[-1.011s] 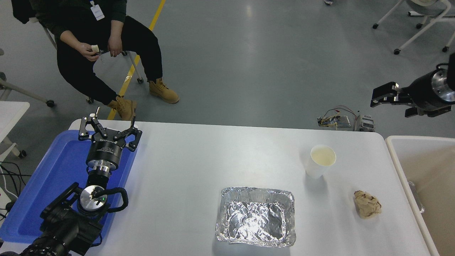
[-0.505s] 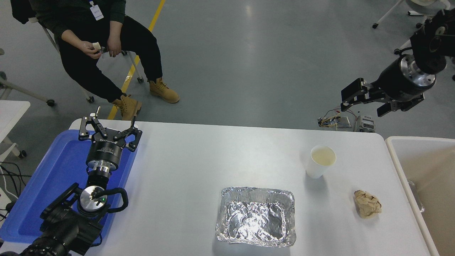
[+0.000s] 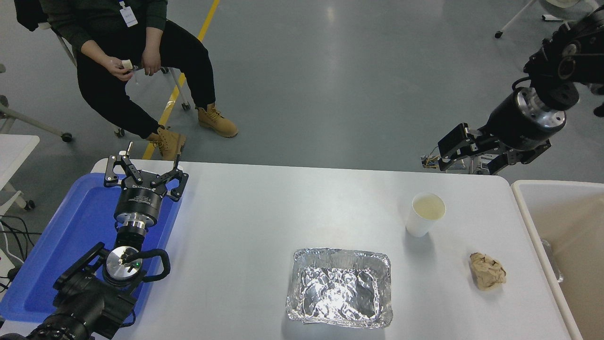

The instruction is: Pick up paper cup place in dustbin

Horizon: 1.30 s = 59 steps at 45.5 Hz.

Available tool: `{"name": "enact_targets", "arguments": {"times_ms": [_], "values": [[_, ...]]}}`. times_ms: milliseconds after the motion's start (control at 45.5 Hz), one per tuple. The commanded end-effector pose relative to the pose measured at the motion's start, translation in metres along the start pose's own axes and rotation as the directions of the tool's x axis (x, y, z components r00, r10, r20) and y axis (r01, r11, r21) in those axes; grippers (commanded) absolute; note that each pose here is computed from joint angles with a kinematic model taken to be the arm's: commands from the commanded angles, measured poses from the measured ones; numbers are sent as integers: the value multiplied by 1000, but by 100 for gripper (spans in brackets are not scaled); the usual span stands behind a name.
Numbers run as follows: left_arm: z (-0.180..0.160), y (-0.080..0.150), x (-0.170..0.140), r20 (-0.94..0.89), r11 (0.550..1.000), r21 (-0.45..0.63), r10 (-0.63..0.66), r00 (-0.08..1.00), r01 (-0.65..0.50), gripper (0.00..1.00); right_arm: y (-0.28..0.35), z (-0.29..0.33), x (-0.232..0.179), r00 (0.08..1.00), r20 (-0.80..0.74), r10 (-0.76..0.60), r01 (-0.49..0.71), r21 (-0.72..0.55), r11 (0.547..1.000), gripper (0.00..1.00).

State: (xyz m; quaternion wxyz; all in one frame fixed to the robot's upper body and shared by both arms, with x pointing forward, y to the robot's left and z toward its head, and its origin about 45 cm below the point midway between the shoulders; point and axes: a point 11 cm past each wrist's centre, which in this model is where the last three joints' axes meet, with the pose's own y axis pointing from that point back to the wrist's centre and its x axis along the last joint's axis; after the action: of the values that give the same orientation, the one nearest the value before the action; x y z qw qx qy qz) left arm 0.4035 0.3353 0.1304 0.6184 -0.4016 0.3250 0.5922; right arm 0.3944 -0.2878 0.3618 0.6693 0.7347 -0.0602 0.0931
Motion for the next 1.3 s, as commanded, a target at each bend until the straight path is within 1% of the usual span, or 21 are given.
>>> {"name": "enact_targets", "arguments": {"times_ms": [0,220,659,791,923,1077,1275], "values": [[0,0,0,0,1000,0,0,1000,0,100,6,-1,4,1000,-12,15,-15,-9,1000,100],[0,0,0,0,1000,0,0,1000,0,100,11,6,15,998,-7,55,-55,-27,998,100],[0,0,0,0,1000,0,0,1000,0,100,-7,13,8,1000,7,14,-14,-36,999,100],[0,0,0,0,1000,0,0,1000,0,100,-26,21,11,1000,20,2,-1,-54,999,100],[0,0,0,0,1000,0,0,1000,0,100,-66,43,0,997,57,-53,57,-83,995,100],[0,0,0,0,1000,0,0,1000,0,100,-110,74,-3,997,70,45,-35,-131,991,100],[0,0,0,0,1000,0,0,1000,0,100,-139,82,1,993,44,105,-97,-165,982,100]]}}
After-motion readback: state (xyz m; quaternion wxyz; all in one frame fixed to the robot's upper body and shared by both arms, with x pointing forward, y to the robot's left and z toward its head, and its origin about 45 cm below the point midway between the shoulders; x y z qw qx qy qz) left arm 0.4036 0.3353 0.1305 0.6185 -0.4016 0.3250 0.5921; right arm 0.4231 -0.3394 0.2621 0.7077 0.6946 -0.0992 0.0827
